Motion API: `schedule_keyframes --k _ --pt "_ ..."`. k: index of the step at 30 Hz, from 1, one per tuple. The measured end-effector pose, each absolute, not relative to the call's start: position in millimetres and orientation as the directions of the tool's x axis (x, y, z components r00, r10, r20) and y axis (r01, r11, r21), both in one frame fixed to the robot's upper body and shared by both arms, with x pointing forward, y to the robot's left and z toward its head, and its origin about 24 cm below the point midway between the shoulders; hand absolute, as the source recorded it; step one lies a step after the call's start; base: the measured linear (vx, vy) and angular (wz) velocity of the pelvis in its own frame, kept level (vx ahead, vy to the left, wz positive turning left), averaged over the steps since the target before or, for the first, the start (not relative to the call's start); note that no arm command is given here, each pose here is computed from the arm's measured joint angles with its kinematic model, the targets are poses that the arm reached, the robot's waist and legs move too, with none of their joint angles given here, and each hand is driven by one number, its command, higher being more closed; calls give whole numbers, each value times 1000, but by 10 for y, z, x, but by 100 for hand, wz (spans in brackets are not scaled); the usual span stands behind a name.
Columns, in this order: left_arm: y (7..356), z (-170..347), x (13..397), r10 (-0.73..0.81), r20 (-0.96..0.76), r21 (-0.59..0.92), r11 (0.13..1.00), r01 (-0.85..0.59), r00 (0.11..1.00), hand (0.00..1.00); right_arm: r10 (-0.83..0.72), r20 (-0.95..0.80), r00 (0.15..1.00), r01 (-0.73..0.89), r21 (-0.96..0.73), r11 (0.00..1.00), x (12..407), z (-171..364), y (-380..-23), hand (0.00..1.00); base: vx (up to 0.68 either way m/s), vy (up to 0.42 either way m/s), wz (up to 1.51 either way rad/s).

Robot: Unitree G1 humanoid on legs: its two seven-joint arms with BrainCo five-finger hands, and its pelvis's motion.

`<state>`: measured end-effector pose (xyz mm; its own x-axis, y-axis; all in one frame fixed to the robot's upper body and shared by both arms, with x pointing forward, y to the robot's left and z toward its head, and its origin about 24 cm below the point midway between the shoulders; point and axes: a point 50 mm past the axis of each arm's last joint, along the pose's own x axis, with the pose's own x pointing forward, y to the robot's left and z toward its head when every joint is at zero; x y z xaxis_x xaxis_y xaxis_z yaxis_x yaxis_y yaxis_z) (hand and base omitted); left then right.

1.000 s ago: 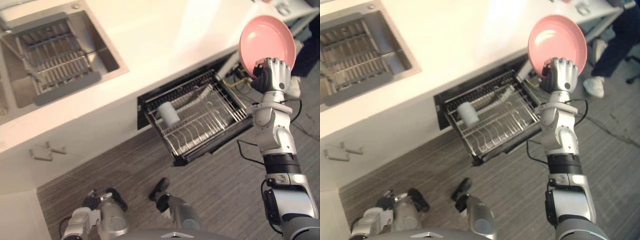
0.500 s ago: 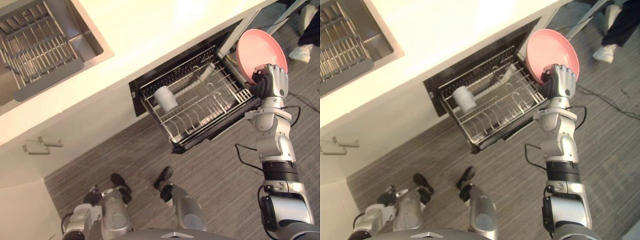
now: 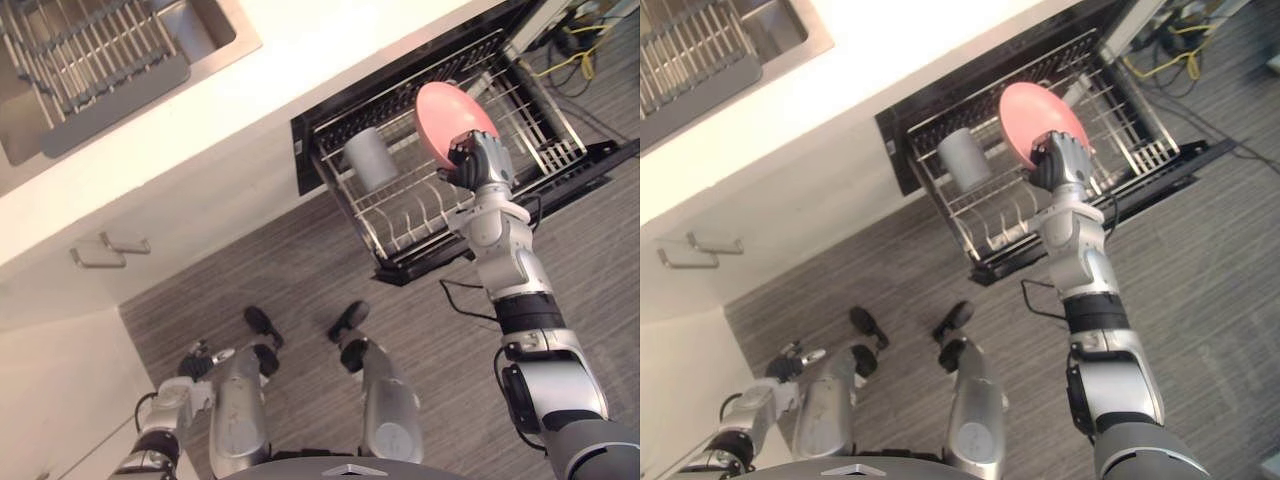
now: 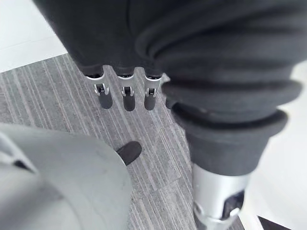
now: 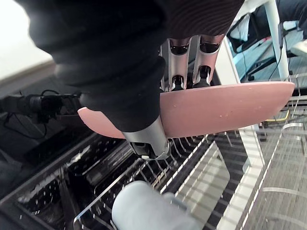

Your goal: Walk over to the sink, pick up the cup, carry it to the dishwasher, place the cup inside the dishwasher, then close the dishwasher door

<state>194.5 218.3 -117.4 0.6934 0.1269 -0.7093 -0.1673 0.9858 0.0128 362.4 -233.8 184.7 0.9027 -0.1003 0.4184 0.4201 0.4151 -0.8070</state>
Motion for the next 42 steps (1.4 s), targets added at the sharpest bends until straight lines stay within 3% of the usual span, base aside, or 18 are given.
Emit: schedule_keyframes --k 8,16,17,25,29,34,36,39,42 --pt "2093 -1133 2048 88 -684 -32 988 -151 724 0 -225 329 917 398 -762 510 3820 1890 -2484 100 -15 41 9" --pt "1897 -1122 2093 24 -658 -88 990 -108 752 0 -395 368 842 526 -723 447 3818 2274 -2849 100 -20 36 1" --pt "1885 -1118 2100 19 -656 -94 990 -108 755 0 -422 355 834 533 -716 450 3821 2292 -2893 0 -9 1 -5" --pt "1799 -1016 2209 -18 -604 -139 987 -83 797 0 -531 310 789 602 -565 564 3761 2303 -3073 0 9 -15 2" --pt "1800 -1039 2166 -20 -614 -145 986 -88 789 0 -538 231 811 585 -333 739 3732 2254 -3116 0 8 -7 -1" --pt "1821 -1102 2056 -13 -642 -141 985 -102 767 0 -417 365 832 509 -206 836 3618 2466 -2994 0 36 -34 -5" --pt "1845 -1135 1992 -4 -656 -136 984 -113 755 0 -413 442 796 483 -54 874 3477 2526 -2981 0 56 -68 -13" --pt "1927 -1175 1869 32 -670 -121 981 -152 741 0 -447 499 743 483 63 873 3303 2465 -2995 0 58 -68 -15" --pt "2024 -1240 1695 72 -698 -98 976 -195 713 0 -593 471 653 572 208 794 3075 2253 -3238 0 79 -59 -10"
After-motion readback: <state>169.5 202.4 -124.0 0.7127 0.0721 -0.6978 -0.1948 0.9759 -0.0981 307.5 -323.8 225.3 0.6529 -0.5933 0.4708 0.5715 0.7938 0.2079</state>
